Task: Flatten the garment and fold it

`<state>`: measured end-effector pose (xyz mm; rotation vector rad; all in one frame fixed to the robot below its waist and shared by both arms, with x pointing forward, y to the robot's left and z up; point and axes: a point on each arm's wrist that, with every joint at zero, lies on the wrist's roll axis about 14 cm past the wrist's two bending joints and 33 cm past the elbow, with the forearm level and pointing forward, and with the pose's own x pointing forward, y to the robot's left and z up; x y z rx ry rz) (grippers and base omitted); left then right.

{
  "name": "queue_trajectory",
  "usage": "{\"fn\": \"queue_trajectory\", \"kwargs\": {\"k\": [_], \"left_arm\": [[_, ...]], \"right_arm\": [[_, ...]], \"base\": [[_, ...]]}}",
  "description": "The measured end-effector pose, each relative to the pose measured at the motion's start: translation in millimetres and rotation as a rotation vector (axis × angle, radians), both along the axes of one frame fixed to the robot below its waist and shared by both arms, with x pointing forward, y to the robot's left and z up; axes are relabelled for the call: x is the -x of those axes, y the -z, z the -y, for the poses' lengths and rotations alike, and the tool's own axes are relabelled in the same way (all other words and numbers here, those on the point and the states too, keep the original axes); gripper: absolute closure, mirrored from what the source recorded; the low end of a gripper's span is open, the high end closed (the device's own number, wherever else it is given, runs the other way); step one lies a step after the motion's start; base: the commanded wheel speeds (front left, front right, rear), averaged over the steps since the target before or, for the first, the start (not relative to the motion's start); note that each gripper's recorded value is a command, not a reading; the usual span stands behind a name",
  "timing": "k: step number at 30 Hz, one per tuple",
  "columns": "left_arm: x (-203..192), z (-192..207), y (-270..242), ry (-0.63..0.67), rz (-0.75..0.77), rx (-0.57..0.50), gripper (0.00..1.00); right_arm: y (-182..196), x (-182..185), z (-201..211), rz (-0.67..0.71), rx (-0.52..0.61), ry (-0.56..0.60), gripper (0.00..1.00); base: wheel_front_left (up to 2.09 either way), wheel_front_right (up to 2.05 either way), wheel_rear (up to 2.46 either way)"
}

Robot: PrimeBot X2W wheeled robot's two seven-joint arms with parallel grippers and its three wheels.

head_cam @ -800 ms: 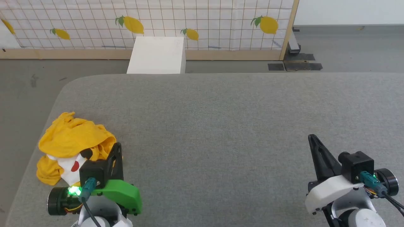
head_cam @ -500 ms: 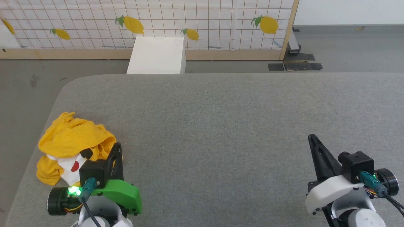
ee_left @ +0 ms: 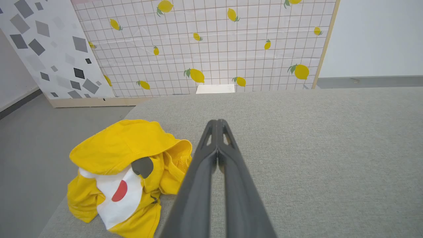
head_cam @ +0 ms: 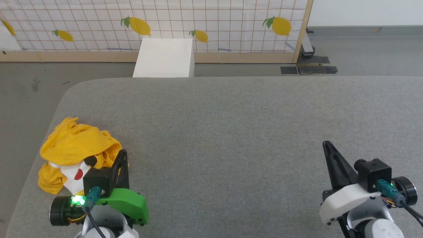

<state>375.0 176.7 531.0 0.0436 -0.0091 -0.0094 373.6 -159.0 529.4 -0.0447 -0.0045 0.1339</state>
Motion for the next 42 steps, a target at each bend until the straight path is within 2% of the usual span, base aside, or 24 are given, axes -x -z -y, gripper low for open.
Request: {"fn": "queue_trajectory", "kwargs": {"k": [10,11,27,42], "left_arm": [[0.0,0.1,0.0,0.000,0.000,0.000,1.00],[0.0,0.2,0.0,0.001,0.000,0.000,0.00],[3.6,1.5,2.1,-0.001,0.006,0.017,0.00],[18.4,-22.1,2.0,-0.080,0.026,0.034,0.00]], "right_arm": [[0.0,0.0,0.0,0.000,0.000,0.000,1.00],[0.0,0.0,0.0,0.000,0.000,0.000,0.00],[-2.7,-1.4,-2.9,0.016,-0.005,-0.009,0.00],[-4.7,-11.2,-27.4,0.035,-0.020,-0.081,0.00]], "base": [[0.00,0.00,0.00],[0.00,0.00,0.00],[0.00,0.00,0.00],[0.00,0.00,0.00]]}}
